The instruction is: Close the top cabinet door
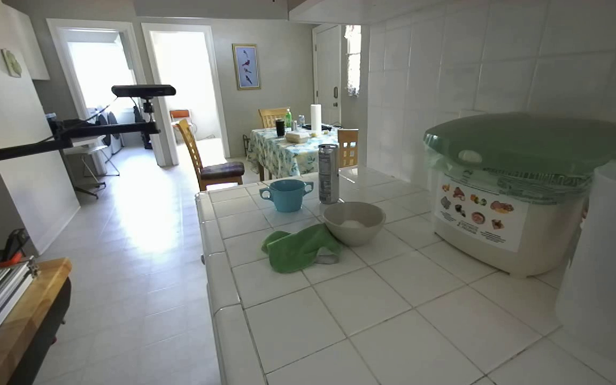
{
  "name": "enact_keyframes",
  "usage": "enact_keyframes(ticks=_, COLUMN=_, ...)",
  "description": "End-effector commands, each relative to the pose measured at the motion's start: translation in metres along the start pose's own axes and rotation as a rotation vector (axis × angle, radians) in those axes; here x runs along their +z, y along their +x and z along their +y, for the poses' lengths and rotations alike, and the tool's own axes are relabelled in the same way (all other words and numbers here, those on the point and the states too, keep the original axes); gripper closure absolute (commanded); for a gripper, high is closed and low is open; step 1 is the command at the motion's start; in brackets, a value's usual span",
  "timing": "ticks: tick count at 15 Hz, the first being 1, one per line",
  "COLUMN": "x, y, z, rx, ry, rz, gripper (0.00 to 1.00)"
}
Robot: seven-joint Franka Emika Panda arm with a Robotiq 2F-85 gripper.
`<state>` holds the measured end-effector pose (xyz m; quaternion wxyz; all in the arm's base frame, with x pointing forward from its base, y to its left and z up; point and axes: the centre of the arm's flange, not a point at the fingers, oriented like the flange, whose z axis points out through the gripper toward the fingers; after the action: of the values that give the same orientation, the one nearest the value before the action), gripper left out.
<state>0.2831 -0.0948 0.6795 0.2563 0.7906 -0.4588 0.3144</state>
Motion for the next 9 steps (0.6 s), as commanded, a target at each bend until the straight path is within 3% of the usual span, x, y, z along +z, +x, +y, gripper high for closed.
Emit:
enact_keyframes(ticks=1, x=0.010, y=0.009, z=0.019, rx=0.036, ry=-0.010, rz=0.003, gripper=0.00)
enact_keyframes(ticks=9, x=0.034, y=0.028, z=0.054, rx=0.037, ry=0.098, rz=0.046, gripper=0.00)
